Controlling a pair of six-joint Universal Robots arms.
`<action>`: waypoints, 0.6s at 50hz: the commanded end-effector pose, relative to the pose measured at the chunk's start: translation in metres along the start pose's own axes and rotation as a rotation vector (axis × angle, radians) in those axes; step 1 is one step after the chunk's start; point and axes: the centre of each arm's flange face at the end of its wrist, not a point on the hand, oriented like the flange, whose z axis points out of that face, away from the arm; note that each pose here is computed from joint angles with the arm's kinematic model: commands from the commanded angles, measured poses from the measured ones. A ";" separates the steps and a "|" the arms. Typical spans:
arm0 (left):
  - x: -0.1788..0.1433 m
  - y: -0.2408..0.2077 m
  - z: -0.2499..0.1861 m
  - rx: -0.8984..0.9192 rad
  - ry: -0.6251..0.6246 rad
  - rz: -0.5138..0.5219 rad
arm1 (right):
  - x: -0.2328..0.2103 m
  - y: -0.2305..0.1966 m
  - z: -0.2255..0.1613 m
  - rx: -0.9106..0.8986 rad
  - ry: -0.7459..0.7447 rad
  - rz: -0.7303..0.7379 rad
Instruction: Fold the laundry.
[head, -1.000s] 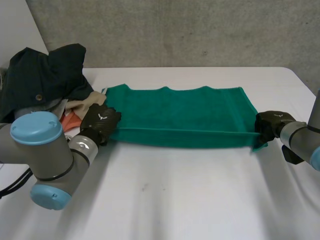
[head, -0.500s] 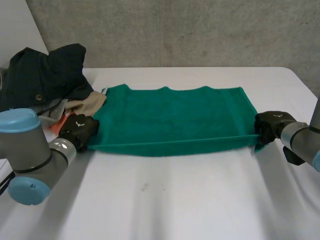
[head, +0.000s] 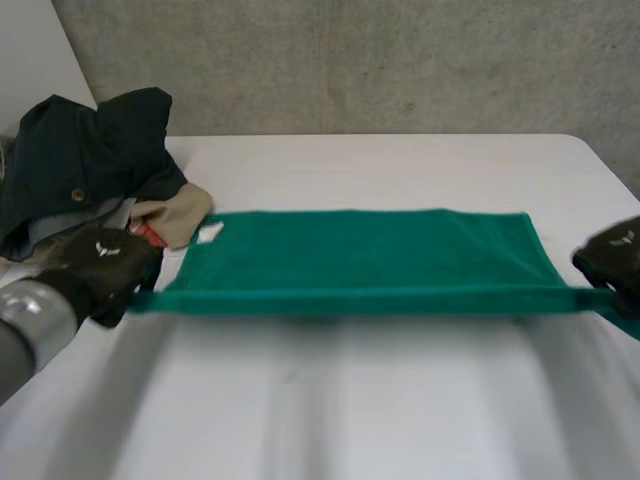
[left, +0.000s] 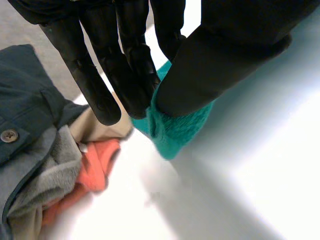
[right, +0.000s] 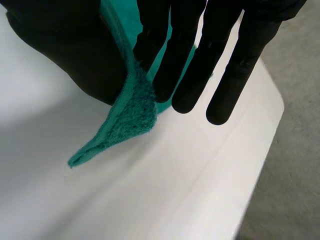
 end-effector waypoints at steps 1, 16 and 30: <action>0.014 0.014 -0.008 -0.109 0.099 0.147 | -0.001 0.019 -0.007 -0.083 -0.042 -0.074; 0.021 -0.013 0.143 0.068 -0.022 0.207 | 0.009 0.015 0.108 0.028 0.085 0.012; 0.019 -0.024 0.218 0.164 -0.170 0.220 | 0.013 -0.017 0.187 0.276 0.303 -0.062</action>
